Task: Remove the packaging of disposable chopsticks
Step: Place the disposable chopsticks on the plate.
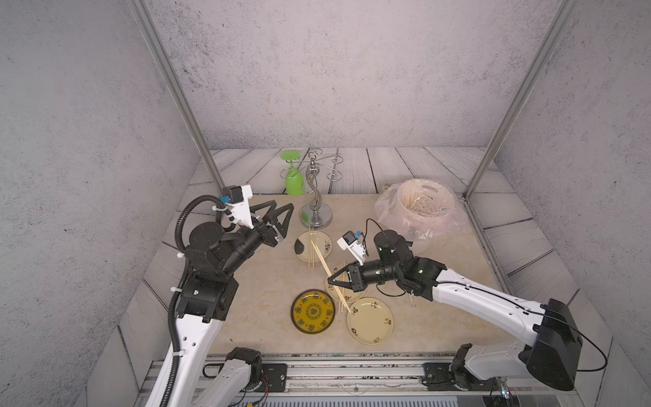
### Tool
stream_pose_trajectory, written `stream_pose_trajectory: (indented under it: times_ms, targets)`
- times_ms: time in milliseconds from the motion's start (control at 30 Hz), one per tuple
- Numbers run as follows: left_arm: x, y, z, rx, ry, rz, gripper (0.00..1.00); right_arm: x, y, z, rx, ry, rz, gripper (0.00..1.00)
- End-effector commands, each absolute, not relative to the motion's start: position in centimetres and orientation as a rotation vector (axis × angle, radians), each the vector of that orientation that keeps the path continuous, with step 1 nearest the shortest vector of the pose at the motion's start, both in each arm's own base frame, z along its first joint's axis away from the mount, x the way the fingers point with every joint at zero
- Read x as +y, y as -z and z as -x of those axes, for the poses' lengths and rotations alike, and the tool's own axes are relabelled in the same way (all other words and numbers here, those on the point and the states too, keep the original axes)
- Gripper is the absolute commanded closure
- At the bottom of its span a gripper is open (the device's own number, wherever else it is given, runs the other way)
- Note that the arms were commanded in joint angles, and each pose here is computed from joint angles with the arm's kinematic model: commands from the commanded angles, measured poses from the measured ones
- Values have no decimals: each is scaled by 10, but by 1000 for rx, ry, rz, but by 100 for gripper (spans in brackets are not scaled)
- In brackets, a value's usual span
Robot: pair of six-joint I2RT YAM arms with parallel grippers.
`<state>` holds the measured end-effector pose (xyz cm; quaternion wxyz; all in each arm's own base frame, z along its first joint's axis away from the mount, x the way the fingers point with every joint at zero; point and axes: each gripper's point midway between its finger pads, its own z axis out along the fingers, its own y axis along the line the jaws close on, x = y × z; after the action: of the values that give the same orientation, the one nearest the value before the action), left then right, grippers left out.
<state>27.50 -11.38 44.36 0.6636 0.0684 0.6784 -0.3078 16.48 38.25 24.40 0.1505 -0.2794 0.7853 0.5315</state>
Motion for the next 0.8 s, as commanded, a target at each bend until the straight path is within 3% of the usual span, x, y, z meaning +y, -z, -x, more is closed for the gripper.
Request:
stream_pose_trajectory:
  times_ms: [0, 433, 767]
  targets:
    - [-65, -412, -283, 1627, 339, -45, 34, 396, -195, -159, 2440, -1435, 774, 100]
    - [-39, -398, -288, 1654, 211, 44, 36, 445, -85, -157, 2743, -1301, 840, 100]
    - [-47, -396, -290, 1671, 236, -1, 36, 448, -46, -157, 2828, -1258, 848, 100]
